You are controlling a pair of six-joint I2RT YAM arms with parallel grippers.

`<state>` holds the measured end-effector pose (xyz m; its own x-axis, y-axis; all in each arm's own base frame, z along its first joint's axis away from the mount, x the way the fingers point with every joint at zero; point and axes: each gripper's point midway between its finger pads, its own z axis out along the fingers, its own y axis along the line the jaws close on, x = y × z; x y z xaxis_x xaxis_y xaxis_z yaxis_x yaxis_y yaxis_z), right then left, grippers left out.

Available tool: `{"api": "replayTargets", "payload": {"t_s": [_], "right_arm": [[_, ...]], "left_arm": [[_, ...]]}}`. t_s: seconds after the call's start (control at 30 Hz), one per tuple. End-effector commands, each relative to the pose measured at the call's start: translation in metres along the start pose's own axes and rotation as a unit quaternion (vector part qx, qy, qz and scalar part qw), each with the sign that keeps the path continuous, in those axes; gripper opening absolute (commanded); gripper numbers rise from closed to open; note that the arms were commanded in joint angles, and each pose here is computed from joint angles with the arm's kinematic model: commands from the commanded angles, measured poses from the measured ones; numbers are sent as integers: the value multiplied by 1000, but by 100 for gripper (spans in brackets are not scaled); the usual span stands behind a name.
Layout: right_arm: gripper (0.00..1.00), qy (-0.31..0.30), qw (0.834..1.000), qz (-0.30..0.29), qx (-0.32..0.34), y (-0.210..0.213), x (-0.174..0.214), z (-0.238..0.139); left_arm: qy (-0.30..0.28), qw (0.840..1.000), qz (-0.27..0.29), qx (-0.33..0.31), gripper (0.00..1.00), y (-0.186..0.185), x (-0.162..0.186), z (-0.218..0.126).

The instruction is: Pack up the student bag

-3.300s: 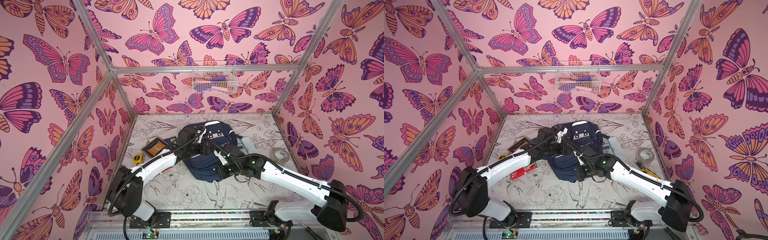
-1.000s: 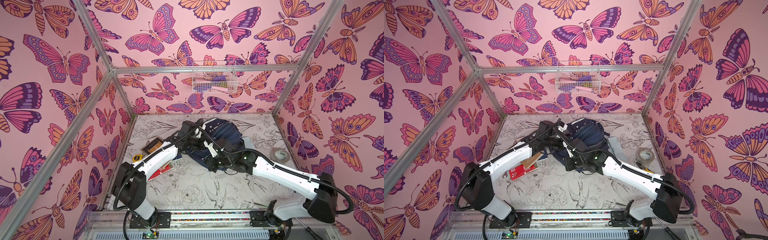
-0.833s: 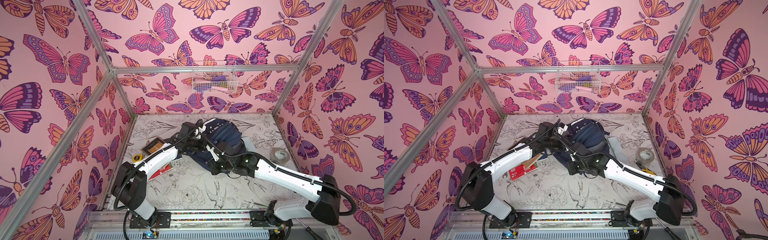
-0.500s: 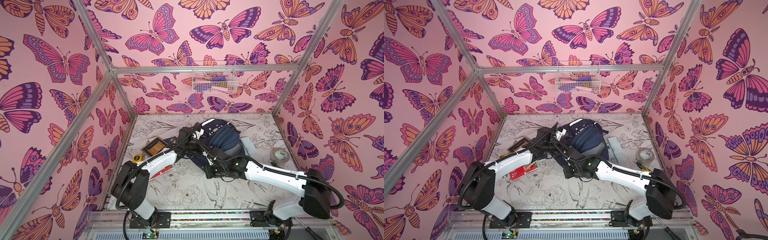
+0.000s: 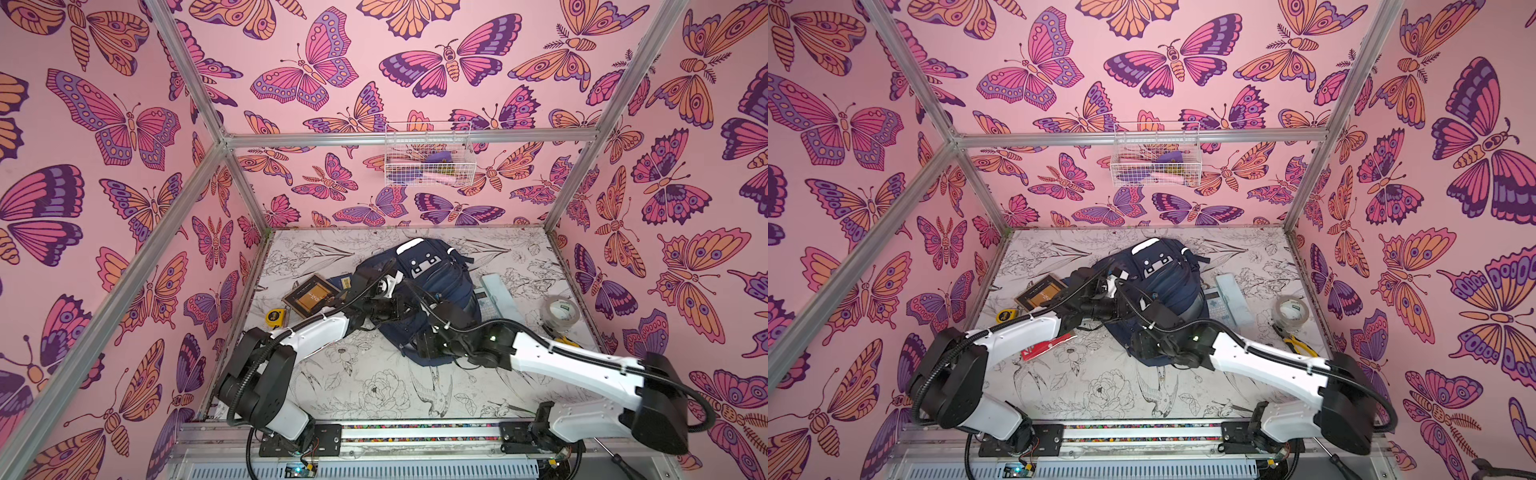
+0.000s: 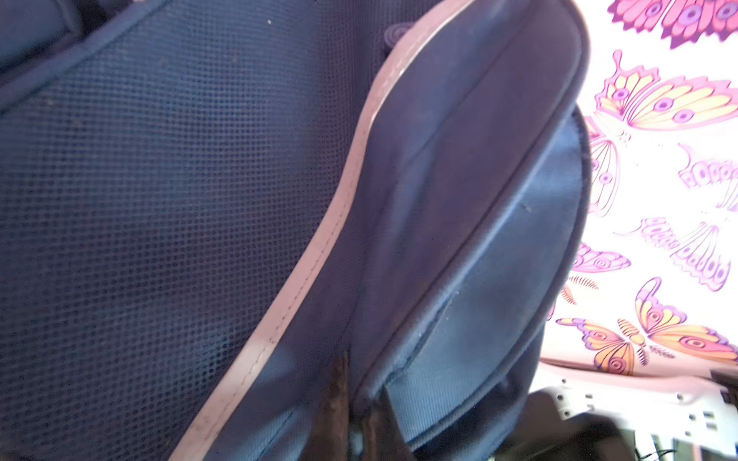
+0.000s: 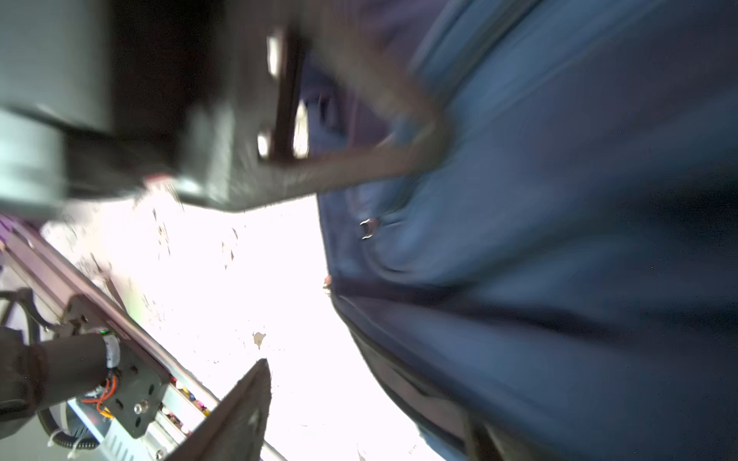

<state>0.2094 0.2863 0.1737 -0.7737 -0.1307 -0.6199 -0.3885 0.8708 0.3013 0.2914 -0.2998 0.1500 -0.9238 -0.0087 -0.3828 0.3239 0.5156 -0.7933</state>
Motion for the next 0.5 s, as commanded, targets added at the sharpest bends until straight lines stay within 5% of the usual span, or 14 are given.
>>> {"api": "replayTargets", "payload": {"t_s": [0.0, 0.1, 0.3, 0.47], "right_arm": [[79, -50, 995, -14, 86, -39, -14, -30], [92, -89, 992, -13, 89, -44, -29, -50], [91, -83, 992, -26, 88, -34, -58, -51], [87, -37, 999, -20, -5, 9, -84, -25]], "left_arm": [[26, 999, 25, -16, 1, 1, 14, -9], [42, 997, 24, -57, 14, 13, 22, -15], [12, 995, 29, -92, 55, 8, 21, -41], [-81, 986, 21, -142, 68, 3, -2, -91]]}}
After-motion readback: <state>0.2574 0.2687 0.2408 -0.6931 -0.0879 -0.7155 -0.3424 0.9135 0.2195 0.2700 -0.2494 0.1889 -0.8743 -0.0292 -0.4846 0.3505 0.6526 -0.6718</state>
